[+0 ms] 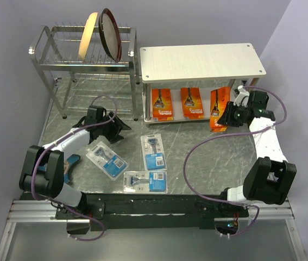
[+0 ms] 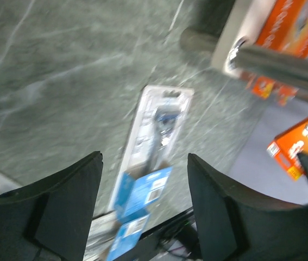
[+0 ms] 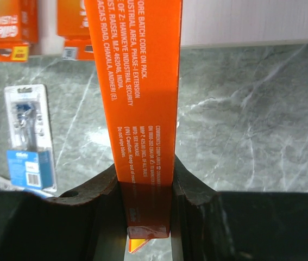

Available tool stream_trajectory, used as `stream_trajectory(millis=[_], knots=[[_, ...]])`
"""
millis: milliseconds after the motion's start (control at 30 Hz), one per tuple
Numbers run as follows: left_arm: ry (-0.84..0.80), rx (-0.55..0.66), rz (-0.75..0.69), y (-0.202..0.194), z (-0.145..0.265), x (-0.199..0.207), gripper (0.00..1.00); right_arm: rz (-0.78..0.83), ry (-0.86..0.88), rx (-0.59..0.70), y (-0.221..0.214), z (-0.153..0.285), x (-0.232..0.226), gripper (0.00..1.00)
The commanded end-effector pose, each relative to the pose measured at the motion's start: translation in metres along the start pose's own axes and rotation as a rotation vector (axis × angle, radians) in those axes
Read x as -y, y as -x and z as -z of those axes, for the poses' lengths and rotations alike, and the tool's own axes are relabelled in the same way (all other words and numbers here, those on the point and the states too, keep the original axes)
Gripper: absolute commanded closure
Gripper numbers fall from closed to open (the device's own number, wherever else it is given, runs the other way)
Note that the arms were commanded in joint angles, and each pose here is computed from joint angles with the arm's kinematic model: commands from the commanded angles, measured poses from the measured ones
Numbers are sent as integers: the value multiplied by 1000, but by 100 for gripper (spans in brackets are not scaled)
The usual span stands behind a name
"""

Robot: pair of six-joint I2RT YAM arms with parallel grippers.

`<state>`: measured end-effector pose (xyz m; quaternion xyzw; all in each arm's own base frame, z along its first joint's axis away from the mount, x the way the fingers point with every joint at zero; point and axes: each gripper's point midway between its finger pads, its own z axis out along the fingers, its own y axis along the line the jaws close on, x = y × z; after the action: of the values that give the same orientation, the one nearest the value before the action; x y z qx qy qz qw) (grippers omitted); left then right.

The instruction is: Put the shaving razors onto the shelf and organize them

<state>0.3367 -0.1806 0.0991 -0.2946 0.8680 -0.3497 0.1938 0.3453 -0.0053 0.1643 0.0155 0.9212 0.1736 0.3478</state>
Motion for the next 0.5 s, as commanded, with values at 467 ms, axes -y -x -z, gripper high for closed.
stream_trajectory(millis=[467], knots=[[37,-60,-265,-16,14,-45,25,-25,25,114,23,-54,34,71]])
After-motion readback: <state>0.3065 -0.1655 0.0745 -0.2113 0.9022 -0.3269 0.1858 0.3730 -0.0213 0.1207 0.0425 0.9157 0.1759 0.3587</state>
